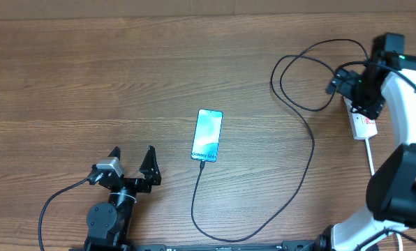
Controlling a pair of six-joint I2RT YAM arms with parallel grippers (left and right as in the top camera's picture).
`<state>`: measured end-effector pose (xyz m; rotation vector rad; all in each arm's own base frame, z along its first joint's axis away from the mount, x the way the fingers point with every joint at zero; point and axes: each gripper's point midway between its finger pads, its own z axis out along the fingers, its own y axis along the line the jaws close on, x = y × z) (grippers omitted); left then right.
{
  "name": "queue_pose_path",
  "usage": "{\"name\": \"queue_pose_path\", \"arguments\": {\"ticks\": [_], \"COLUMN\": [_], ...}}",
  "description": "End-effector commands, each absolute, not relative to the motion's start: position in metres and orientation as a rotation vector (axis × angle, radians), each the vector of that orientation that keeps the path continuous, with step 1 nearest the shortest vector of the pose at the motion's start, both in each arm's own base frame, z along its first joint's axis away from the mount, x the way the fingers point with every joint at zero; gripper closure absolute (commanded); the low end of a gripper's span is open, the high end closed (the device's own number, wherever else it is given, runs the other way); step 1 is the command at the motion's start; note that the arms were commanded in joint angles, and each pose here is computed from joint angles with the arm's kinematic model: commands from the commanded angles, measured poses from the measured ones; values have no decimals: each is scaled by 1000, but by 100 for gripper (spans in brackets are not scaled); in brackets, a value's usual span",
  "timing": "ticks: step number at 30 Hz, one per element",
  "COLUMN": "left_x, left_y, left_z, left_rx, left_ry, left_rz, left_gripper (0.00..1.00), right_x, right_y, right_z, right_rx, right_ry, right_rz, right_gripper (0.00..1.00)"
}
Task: Plug charger to phone and switch on socket
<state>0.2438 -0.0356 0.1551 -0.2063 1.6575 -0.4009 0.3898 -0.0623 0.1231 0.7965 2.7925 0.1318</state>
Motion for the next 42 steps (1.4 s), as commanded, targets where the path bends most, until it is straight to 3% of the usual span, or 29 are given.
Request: {"name": "queue_pose_path", "arguments": {"ticks": [1, 12, 21, 27, 33, 42], "left_x": [243, 243, 243, 243, 243, 243], "left_y": [-36, -36, -36, -36, -36, -36], "left_z": [156, 156, 156, 156, 156, 156], "left_rx": [-188, -188, -188, -188, -188, -188], "left_ry": [1651, 1651, 1651, 1651, 1651, 1651], "left_rz": [-391, -391, -391, -391, -391, -391], "left_gripper": [0, 1, 0, 0, 1, 0], "right_x": [393, 359, 325, 322, 316, 314], "right_y": [-29, 92, 131, 130, 128, 99], "right_z": [171, 256, 299, 299, 270, 246], "right_rx": [631, 163, -10, -11, -7, -26], "right_ry": [2702, 2557, 2447, 2446, 2519, 2561], "right_rz": [171, 323, 415, 415, 391, 152], "right_gripper": [0, 0, 0, 0, 0, 0]}}
